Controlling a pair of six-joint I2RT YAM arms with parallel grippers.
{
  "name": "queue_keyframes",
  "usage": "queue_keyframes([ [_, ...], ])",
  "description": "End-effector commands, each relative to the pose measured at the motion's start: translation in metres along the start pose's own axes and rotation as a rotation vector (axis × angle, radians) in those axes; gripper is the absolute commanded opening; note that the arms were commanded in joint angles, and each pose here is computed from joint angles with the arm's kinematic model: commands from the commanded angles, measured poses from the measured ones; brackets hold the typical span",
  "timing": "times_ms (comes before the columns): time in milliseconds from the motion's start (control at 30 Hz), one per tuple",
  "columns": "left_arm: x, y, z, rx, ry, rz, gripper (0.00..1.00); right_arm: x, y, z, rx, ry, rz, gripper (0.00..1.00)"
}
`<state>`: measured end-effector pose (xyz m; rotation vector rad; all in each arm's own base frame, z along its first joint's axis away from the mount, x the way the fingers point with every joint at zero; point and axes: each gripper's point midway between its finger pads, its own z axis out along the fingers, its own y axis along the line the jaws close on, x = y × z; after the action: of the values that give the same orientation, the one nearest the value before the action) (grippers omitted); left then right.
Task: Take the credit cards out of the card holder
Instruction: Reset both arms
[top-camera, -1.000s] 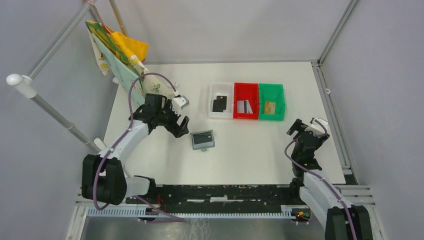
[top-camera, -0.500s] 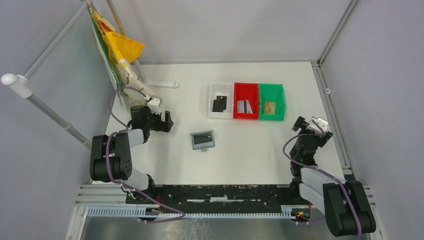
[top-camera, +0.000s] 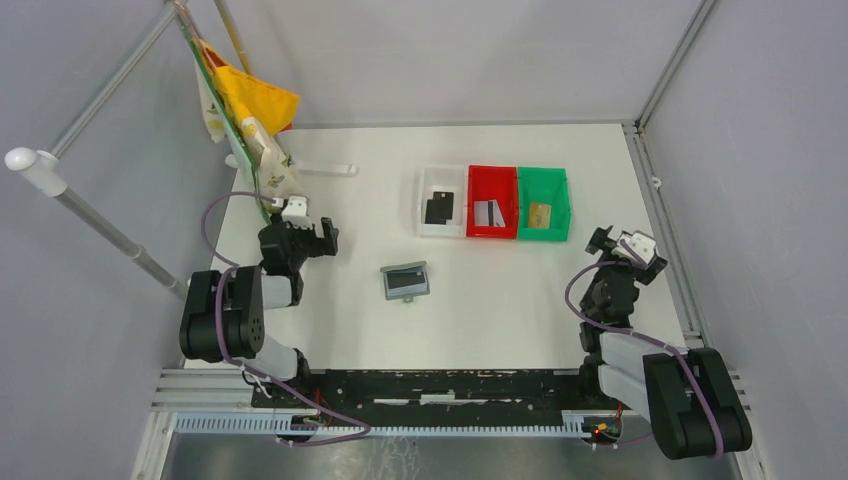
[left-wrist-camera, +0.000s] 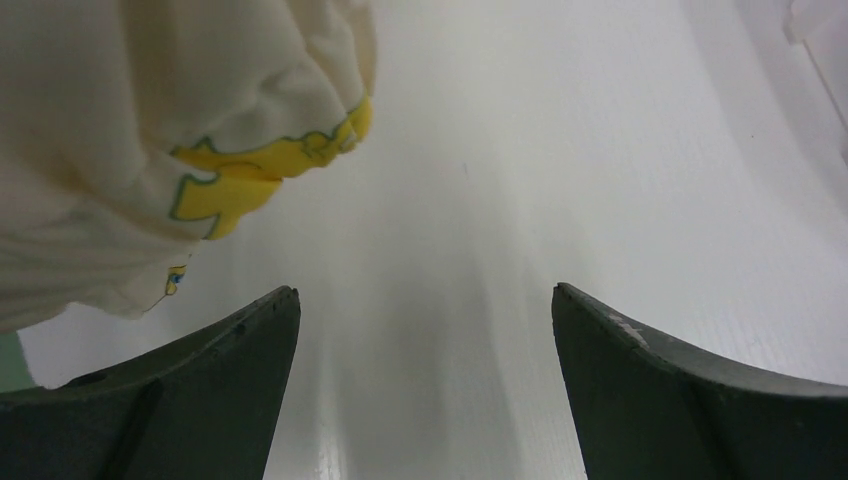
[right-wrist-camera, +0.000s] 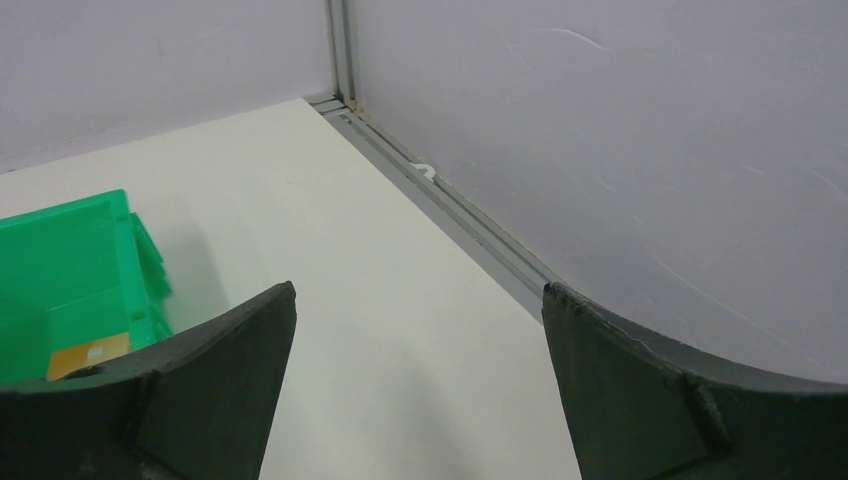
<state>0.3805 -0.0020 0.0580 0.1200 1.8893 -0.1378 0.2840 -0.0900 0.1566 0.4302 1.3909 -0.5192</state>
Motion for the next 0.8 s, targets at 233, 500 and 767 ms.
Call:
queue_keyframes([
  [233, -0.026, 0.004, -0.015, -0.156, -0.208, 0.043, 1.00, 0.058, 0.014, -0.035, -0.192, 0.114, -0.143, 0.98],
  [500, -0.026, 0.004, -0.014, -0.156, -0.207, 0.041, 1.00, 0.050, 0.041, -0.043, -0.377, 0.038, -0.202, 0.98],
  [767, -0.025, 0.023, -0.012, -0.262, -0.184, -0.009, 1.00, 0.065, 0.046, -0.034, -0.375, 0.115, -0.208, 0.98],
])
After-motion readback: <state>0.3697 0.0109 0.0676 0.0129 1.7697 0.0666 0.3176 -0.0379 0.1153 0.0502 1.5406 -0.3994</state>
